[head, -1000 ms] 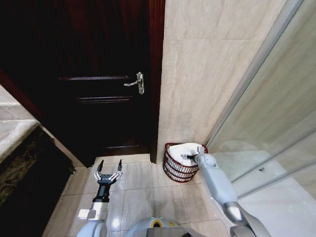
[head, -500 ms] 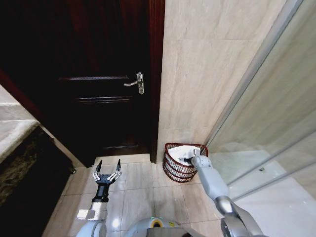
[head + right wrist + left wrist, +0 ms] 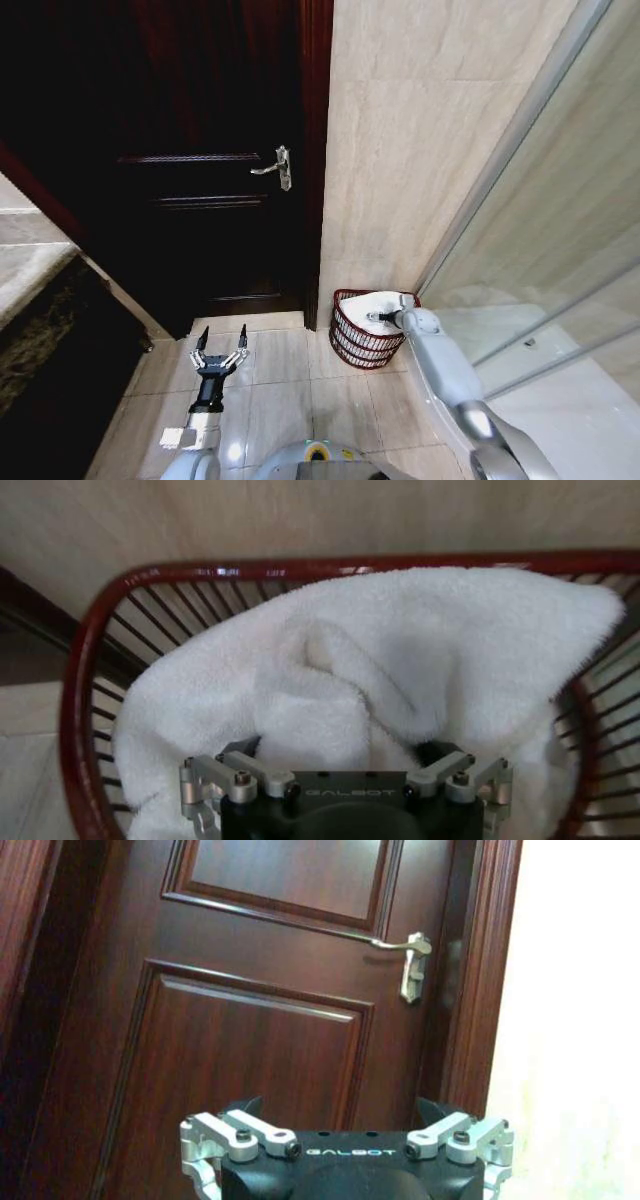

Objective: Discard the used towel into the hamper.

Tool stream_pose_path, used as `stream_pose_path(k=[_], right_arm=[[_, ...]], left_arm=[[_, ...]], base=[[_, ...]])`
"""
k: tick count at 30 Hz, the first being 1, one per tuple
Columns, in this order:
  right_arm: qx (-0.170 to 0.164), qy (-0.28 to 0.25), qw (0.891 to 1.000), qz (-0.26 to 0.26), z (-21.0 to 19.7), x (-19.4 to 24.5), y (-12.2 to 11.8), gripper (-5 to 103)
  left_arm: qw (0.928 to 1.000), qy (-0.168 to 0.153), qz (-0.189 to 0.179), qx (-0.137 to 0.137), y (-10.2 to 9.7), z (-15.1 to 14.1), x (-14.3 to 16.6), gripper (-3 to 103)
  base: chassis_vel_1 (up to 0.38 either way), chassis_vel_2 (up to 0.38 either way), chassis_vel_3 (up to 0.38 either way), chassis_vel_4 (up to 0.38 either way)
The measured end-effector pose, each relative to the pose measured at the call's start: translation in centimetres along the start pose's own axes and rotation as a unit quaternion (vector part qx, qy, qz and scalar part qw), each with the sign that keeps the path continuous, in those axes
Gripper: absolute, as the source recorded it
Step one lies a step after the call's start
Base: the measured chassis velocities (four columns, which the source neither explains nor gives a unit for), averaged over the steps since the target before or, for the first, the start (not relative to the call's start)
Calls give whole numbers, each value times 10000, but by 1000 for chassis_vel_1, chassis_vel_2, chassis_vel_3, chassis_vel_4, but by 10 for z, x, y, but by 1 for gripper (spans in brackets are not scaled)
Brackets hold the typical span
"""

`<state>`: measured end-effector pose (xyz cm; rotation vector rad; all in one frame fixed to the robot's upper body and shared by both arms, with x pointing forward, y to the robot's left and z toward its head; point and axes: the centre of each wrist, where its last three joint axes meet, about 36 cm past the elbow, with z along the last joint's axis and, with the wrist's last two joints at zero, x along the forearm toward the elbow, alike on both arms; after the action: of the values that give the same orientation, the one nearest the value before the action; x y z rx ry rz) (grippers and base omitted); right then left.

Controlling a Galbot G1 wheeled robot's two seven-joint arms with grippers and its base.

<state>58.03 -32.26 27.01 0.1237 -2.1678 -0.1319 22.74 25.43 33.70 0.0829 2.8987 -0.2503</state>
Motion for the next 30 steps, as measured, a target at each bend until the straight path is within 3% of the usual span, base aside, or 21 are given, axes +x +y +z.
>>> stream_pose_path(k=[5,10,14,16,17,23,26,27,28,30], right_arm=[[115,258,9995,142,12,-26,12,100],[166,110,9994,277,15,-21,10,100],[349,-736,9950,570,1,27,6,100],[357,-847,9940,585,-1,35,6,100],[414,-1154,9907,595,-4,61,10,100],[657,-1680,9812,685,8,111,14,100],[759,-2566,9610,704,23,155,22,100],[759,-2566,9610,704,23,155,22,100],[781,-2851,9529,682,29,169,25,100],[925,-3640,9240,714,54,203,32,100]], left_arm=[[10000,-40,-5,21,-3,-5,-2,100],[9999,-73,-37,61,-5,-6,-6,100],[9998,-126,-137,113,-9,-6,-15,100],[9997,-127,-155,122,-9,-6,-16,100],[9995,-112,-256,161,-11,-8,-20,100],[9991,-93,-359,212,-12,-10,-24,100],[9990,-129,-386,204,-10,-14,-25,100],[9990,-129,-386,204,-10,-14,-25,100],[9989,-135,-394,216,-9,-16,-25,100],[9989,-55,-385,244,-8,-22,-25,100]], base=[[0,0,0,0],[0,0,0,0],[0,0,0,0],[0,0,0,0],[0,0,0,0],[0,0,0,0],[0,0,0,0],[0,0,0,0],[0,0,0,0],[0,0,0,0]])
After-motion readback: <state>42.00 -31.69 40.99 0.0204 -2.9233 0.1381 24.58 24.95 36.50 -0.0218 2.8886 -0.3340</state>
